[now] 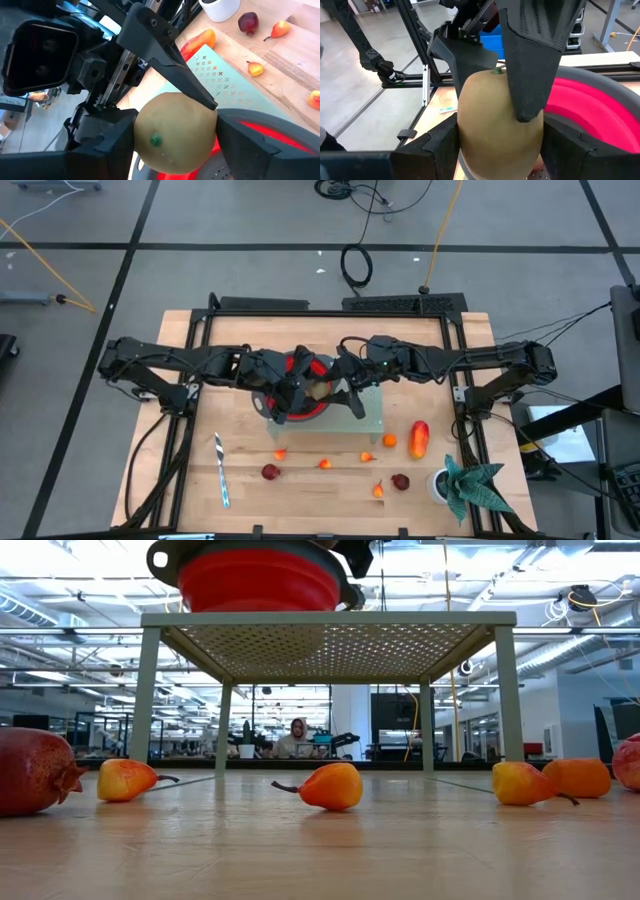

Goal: Pick & Place Fruit
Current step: Put the kiwi fruit into the strainer

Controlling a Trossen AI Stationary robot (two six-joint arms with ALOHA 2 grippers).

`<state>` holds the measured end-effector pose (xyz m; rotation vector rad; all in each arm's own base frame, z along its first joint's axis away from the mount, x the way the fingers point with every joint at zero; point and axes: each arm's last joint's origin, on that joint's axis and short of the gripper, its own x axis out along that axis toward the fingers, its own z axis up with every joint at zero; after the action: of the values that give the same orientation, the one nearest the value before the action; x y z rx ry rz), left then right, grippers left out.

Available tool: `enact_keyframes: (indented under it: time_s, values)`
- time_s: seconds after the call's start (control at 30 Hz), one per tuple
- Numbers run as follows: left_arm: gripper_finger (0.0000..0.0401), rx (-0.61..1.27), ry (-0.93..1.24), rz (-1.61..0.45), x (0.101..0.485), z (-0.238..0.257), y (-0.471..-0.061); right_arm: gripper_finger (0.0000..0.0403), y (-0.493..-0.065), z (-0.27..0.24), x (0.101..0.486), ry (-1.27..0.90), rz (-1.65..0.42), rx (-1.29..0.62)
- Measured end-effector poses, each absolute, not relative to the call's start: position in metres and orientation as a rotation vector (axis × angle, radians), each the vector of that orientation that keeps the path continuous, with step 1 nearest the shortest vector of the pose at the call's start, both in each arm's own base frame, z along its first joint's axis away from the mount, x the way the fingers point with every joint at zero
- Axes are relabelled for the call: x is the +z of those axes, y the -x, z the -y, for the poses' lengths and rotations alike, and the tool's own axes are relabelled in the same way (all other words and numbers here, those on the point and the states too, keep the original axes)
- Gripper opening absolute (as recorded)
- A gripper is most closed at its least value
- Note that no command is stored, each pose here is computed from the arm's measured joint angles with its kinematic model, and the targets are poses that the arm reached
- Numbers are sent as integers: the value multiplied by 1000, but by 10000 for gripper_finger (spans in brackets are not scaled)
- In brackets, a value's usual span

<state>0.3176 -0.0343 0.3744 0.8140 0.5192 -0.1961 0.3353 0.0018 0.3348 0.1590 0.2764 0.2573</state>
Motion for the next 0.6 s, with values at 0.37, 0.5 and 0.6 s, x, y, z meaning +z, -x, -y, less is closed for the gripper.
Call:
enact_keyframes:
  time_s: [0.37,0.5,0.6]
  values:
    - [213,-171,-821,-550,373,33,-316,258,-335,-1,334,-242,-290,240]
    - [218,-165,-842,-588,371,32,-313,262,-335,-1,334,-246,-299,236]
    - [210,-150,-848,-605,371,32,-312,262,-335,0,333,-246,-303,230]
